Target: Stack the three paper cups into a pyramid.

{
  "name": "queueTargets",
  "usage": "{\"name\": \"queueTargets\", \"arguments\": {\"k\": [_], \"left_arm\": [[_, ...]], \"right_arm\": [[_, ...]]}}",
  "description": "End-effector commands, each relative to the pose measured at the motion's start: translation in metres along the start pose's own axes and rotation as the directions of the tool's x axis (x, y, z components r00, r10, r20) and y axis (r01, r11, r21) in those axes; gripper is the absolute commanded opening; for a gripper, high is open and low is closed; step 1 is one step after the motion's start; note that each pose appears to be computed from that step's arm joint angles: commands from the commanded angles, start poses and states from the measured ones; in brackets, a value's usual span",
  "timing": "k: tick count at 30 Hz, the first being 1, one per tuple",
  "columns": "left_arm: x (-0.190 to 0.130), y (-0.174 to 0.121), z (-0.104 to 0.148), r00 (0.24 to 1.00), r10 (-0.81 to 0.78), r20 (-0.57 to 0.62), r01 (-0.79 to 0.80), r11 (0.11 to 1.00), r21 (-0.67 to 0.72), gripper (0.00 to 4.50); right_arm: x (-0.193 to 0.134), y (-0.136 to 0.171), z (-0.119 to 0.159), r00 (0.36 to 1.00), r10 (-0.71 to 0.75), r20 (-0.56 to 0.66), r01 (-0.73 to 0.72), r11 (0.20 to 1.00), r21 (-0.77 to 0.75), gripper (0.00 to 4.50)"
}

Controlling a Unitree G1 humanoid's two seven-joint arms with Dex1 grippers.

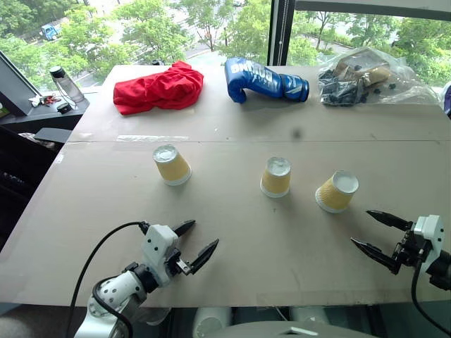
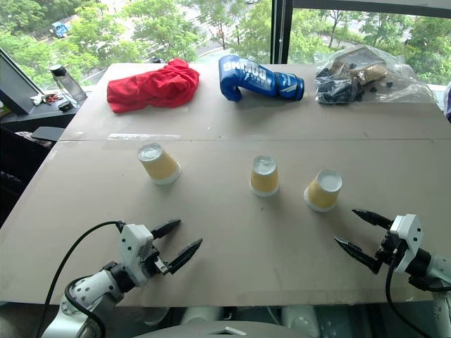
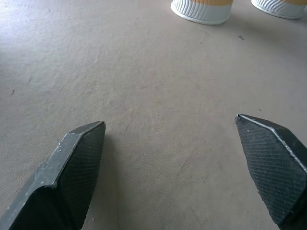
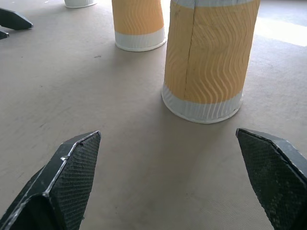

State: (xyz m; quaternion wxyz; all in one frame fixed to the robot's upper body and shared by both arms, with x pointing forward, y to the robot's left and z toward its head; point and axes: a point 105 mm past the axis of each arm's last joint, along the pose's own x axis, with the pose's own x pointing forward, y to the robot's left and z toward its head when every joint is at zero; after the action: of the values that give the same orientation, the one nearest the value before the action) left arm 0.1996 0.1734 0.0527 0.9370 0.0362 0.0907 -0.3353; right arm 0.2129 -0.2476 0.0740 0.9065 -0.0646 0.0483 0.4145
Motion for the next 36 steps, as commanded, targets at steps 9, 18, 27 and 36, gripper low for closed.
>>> {"name": "queueTargets", "arguments": {"k": [9, 18, 27, 36], "left_arm": [[0.003, 0.005, 0.015, 0.999, -0.044, 0.032, 0.043, 0.999, 0.029, 4.44], [0.007, 0.011, 0.031, 0.996, -0.078, 0.049, 0.076, 0.996, 0.045, 4.44], [0.011, 0.007, 0.034, 0.992, -0.117, 0.052, 0.114, 0.992, 0.049, 4.44], [0.015, 0.01, 0.037, 0.99, -0.131, 0.051, 0.128, 0.99, 0.06, 4.44]], "right_arm": [[0.018, -0.006, 0.025, 0.993, -0.029, 0.111, 0.033, 0.999, -0.033, 4.5], [0.026, -0.006, 0.03, 0.991, -0.045, 0.128, 0.049, 0.998, -0.027, 4.5], [0.028, -0.008, 0.032, 0.986, -0.102, 0.135, 0.105, 0.994, -0.016, 4.5], [0.026, -0.007, 0.029, 0.987, -0.103, 0.126, 0.107, 0.994, -0.023, 4.5]]}}
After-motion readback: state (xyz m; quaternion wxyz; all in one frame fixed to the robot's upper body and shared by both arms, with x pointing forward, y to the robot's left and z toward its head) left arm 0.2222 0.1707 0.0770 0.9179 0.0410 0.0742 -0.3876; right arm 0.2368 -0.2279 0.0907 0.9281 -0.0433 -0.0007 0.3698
